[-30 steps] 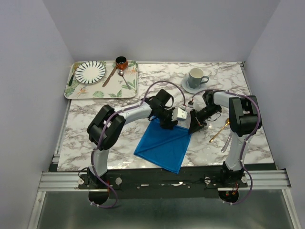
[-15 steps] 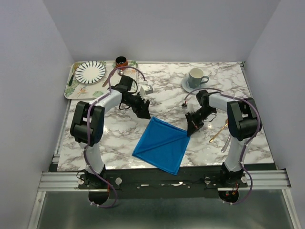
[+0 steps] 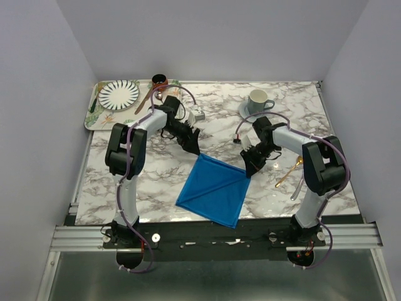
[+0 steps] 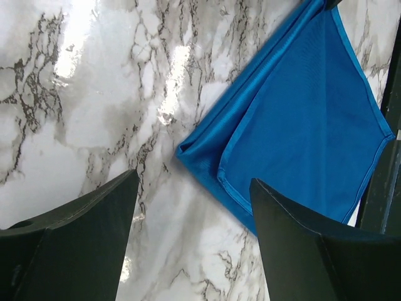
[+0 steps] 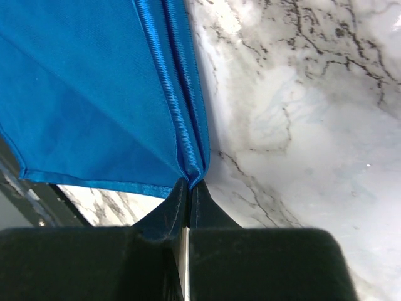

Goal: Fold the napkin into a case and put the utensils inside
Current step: Pick up the upper triangle-folded napkin from the center of the board.

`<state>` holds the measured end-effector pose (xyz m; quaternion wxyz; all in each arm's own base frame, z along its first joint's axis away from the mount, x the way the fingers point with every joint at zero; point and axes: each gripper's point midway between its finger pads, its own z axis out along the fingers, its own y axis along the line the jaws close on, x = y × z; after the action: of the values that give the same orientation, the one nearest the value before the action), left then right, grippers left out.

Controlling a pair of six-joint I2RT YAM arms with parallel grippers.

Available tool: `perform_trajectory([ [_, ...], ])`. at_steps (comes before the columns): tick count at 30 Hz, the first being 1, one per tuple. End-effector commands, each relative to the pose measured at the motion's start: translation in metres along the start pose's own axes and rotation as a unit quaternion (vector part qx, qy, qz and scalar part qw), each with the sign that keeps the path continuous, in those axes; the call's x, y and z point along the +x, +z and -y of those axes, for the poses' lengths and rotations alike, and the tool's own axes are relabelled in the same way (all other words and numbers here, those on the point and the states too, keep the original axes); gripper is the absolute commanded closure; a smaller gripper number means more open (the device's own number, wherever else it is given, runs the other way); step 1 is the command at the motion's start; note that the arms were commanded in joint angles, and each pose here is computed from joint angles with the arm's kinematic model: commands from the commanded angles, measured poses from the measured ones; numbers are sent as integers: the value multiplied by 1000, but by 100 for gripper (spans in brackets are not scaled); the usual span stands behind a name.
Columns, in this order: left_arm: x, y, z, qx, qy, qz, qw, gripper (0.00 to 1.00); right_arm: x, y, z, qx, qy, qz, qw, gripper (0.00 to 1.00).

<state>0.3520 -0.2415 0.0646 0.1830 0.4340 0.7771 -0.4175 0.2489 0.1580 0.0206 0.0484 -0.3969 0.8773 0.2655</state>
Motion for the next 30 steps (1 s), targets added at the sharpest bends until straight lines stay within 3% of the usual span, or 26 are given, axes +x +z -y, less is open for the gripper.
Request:
perform_trajectory([
  [1,-2,11,4,42,-36,-6,998,19,-5,-5,11,40,-45,11,998,99],
  [9,-14,25,-3,49,-65,-9,997,23,-11,-10,10,55,-77,28,995,99],
  [18,17,36,2,59,-104,-48,992,33,-14,-14,10,63,-99,40,992,99],
  [25,33,30,17,64,-85,-62,992,48,-17,-18,7,66,-130,54,988,99],
  [30,39,28,31,77,-63,-67,993,52,-21,-20,4,60,-143,60,986,99],
])
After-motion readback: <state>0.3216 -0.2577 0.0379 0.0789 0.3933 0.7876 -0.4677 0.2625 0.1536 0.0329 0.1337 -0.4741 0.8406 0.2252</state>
